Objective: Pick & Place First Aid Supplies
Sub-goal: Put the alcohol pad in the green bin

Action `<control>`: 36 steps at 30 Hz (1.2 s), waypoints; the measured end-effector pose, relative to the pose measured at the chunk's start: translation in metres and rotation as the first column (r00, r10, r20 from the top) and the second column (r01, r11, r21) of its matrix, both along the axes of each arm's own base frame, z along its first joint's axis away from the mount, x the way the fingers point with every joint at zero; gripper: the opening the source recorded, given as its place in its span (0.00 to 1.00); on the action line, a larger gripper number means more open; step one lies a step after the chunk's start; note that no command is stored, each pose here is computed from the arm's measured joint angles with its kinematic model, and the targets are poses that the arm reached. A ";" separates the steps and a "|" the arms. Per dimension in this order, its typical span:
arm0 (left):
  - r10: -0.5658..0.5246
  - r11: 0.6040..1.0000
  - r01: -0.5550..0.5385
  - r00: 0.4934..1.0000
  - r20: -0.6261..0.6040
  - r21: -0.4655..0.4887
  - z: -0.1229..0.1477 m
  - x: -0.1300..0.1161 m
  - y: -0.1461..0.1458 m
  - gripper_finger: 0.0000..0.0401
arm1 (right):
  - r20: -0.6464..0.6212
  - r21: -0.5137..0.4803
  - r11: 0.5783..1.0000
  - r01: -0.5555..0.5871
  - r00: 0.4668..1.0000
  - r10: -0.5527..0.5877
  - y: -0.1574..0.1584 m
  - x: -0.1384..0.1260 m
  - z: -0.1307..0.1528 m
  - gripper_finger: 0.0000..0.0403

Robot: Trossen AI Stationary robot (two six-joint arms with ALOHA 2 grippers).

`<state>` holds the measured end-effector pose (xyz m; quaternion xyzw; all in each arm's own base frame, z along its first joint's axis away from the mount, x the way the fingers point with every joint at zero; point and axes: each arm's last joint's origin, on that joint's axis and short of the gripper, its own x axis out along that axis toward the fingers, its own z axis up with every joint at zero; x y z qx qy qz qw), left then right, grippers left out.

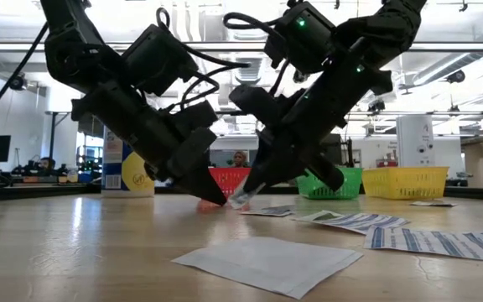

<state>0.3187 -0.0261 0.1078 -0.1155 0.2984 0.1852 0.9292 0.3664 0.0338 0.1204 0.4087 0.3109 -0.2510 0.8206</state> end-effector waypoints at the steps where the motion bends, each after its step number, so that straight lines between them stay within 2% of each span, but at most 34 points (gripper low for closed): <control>1: 0.001 1.000 -0.001 1.000 0.002 0.005 0.001 0.000 0.000 0.00 | -0.002 -0.008 1.000 -0.007 1.000 0.007 -0.001 -0.001 0.001 0.02; 5: -0.025 0.999 0.025 1.000 0.002 0.040 0.006 -0.001 0.001 0.00 | -0.028 -0.046 0.998 -0.038 0.999 0.036 -0.004 -0.008 0.002 0.02; 9: -0.060 0.998 0.061 0.998 -0.011 0.025 0.009 -0.002 0.000 0.00 | -0.040 -0.092 0.992 -0.088 0.996 0.085 -0.007 -0.016 0.007 0.02; 17: -0.209 0.978 0.209 0.978 0.014 -0.005 0.022 -0.006 -0.004 0.00 | -0.038 -0.184 0.969 -0.167 0.986 0.162 -0.011 -0.041 0.023 0.02; 22: -0.321 0.947 0.322 0.947 0.034 -0.024 0.028 -0.011 -0.006 0.00 | -0.015 -0.223 0.966 -0.128 0.992 0.128 -0.017 -0.065 0.033 0.02; 26: -0.390 0.917 0.396 0.915 0.097 -0.041 0.030 -0.018 -0.008 0.00 | 0.010 -0.246 0.965 -0.096 0.995 0.101 -0.022 -0.085 0.040 0.02; 32: -0.386 0.910 0.411 0.890 0.241 -0.060 0.029 -0.037 -0.007 0.00 | 0.083 -0.307 0.951 -0.037 0.994 0.066 -0.030 -0.111 0.057 0.02; 36: -0.367 0.910 0.409 0.875 0.315 -0.075 0.028 -0.053 -0.005 0.00 | 0.187 -0.349 0.937 -0.010 0.979 0.080 -0.036 -0.122 0.072 0.02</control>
